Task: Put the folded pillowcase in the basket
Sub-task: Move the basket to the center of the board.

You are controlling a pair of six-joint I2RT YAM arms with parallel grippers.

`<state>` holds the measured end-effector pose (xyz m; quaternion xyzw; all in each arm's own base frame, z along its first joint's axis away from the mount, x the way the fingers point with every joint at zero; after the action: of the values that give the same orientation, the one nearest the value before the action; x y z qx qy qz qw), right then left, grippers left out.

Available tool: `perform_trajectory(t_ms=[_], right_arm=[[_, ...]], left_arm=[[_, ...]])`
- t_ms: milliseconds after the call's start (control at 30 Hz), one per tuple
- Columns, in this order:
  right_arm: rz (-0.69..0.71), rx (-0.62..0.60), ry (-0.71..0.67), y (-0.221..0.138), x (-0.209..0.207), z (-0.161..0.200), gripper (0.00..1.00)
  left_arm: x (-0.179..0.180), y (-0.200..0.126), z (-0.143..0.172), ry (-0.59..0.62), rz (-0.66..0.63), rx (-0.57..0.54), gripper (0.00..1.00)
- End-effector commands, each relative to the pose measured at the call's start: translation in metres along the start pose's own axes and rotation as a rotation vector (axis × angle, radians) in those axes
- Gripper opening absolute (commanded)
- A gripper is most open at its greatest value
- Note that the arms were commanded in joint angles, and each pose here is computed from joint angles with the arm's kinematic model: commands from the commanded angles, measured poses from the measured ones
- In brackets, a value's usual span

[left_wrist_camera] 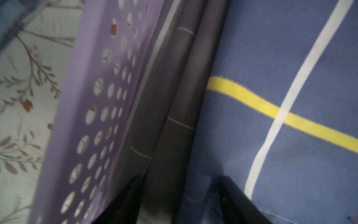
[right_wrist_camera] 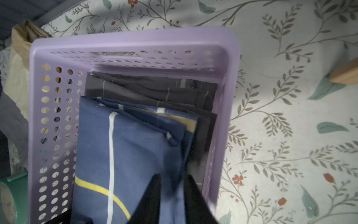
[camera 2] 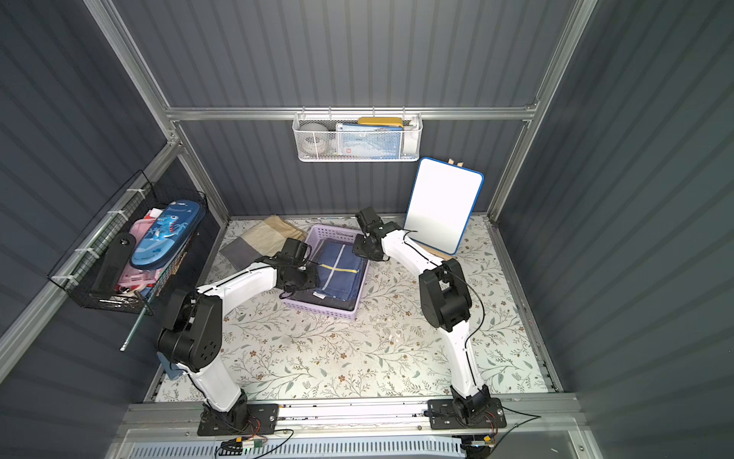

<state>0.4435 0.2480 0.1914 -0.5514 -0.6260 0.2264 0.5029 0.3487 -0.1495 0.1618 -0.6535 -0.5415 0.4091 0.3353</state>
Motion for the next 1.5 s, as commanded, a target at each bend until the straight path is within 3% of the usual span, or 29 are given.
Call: perform_trajectory(t_ms=[0,133,267,500,700,800,1000,1133,1333,1467], right_arm=[[0.008,-0.054,-0.05,-0.018,0.005,-0.008,0.46],[-0.041,-0.123,-0.056,-0.061,0.008,-0.01,0.5],[0.017,-0.084,-0.048,-0.083,-0.008,0.011,0.5],[-0.01,0.081,-0.073,-0.072,-0.021,0.081,0.47],[0.009,0.134,-0.14,-0.06,-0.008,0.104,0.43],[0.065,0.188,-0.128,-0.048,-0.012,0.108,0.37],[0.128,0.239,-0.096,-0.038,-0.025,0.129,0.14],[0.175,0.24,-0.099,-0.046,-0.034,0.136,0.03],[0.344,0.228,-0.139,-0.086,-0.079,0.153,0.08],[0.376,0.247,-0.092,-0.117,-0.125,0.166,0.08]], left_arm=[[-0.002,-0.03,-0.018,-0.003,-0.004,-0.098,0.95],[-0.006,-0.078,-0.029,-0.004,0.036,-0.218,0.99],[-0.005,-0.112,-0.029,-0.022,0.047,-0.283,1.0],[0.0,-0.119,-0.007,-0.051,0.112,-0.309,0.99],[-0.003,-0.138,-0.008,-0.019,0.172,-0.351,0.98],[-0.002,-0.145,-0.006,-0.017,0.17,-0.343,0.98],[0.0,-0.161,0.002,-0.02,0.179,-0.347,0.99],[0.001,-0.167,0.005,-0.02,0.19,-0.358,1.0],[-0.004,-0.165,-0.004,0.014,0.2,-0.357,1.0],[-0.009,-0.155,-0.018,0.035,0.187,-0.354,0.99]])
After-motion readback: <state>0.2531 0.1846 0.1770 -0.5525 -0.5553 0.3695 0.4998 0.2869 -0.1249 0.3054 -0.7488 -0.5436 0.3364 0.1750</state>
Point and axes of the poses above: each gripper's point midway between its finger pads, its own y axis out along the fingers, its own x axis along the line the jaws close on, z = x × y, the point moved 10 cm from there along -y, back along the fingers, and after that the axes turned 3 degrees about y, right-handed, at the moved point
